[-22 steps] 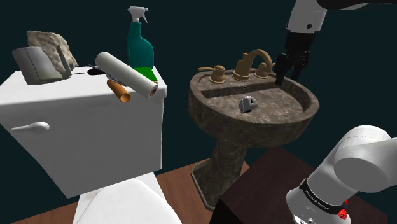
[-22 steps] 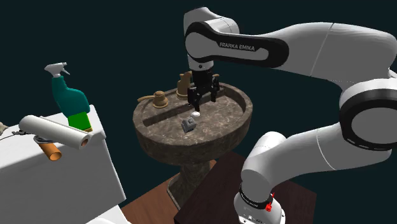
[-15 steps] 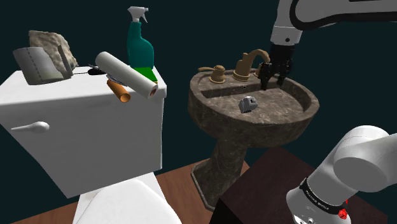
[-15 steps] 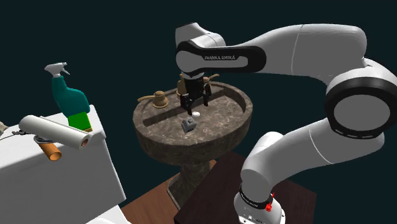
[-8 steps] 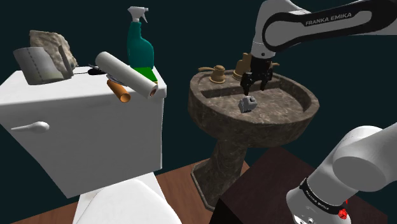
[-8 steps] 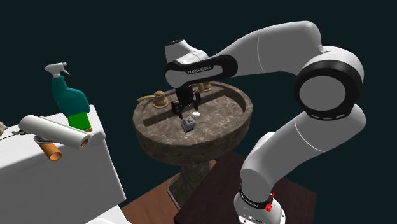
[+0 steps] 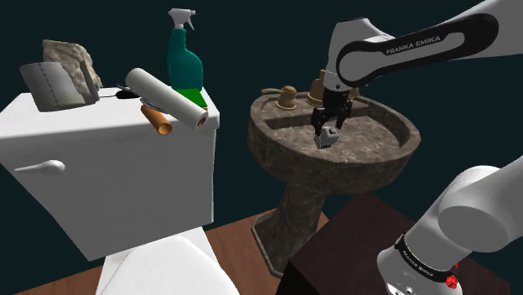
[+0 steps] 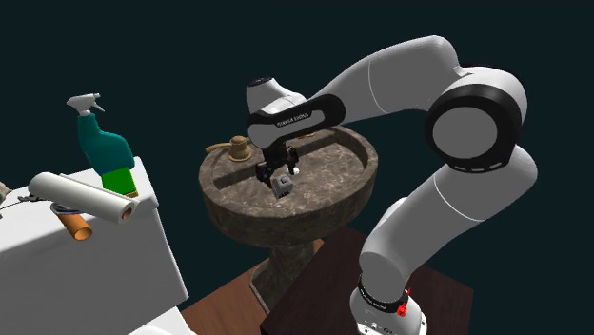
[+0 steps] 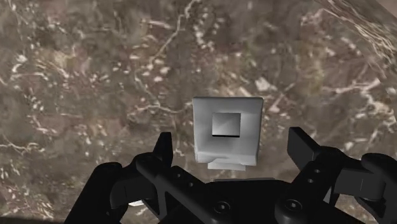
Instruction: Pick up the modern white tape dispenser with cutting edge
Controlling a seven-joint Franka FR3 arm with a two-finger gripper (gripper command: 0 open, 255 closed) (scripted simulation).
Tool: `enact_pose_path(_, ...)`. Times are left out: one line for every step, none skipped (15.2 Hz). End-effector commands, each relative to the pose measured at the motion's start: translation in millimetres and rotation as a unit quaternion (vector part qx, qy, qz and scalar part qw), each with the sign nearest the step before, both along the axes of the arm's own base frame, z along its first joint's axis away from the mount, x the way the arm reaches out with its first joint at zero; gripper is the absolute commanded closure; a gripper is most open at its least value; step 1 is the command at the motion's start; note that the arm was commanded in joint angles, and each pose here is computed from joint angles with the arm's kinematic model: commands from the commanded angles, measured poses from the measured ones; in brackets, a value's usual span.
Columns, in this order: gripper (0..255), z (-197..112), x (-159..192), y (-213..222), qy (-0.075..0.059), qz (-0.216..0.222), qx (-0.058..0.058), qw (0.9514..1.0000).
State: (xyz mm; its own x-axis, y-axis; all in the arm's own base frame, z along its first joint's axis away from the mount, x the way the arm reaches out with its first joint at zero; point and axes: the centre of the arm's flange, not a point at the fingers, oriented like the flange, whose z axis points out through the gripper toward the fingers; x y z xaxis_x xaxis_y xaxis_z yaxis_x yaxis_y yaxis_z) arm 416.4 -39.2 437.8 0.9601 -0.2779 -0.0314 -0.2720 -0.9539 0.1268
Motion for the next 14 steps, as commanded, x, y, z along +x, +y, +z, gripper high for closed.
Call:
enact_pose_path(0,-5,0,-1,0.0,0.0,0.0,1.0)
enact_pose_path(255,-4,0,-1,0.0,0.0,0.0,1.0)
enact_pose_path(255,-5,0,-1,0.0,0.0,0.0,1.0)
enact_pose_path(255,-5,0,-1,0.0,0.0,0.0,1.0)
enact_pose_path(255,-5,0,-1,0.0,0.0,0.0,1.0)
enact_pose_path(255,-5,0,-1,0.0,0.0,0.0,1.0)
enact_pose_path(255,-5,0,-1,0.0,0.0,0.0,1.0)
enact_pose_path(255,-5,0,-1,0.0,0.0,0.0,1.0)
enact_pose_path(255,-5,0,-1,0.0,0.0,0.0,1.0)
enact_pose_path(255,-5,-1,-2,0.0,0.0,0.0,1.0)
enact_pose_path(255,-5,0,-1,0.0,0.0,0.0,1.0)
enact_pose_path(255,1,0,-1,0.0,0.0,0.0,1.0)
enact_pose_path(255,6,0,-1,0.0,0.0,0.0,1.0)
enact_pose_path(255,11,0,-1,0.0,0.0,0.0,1.0)
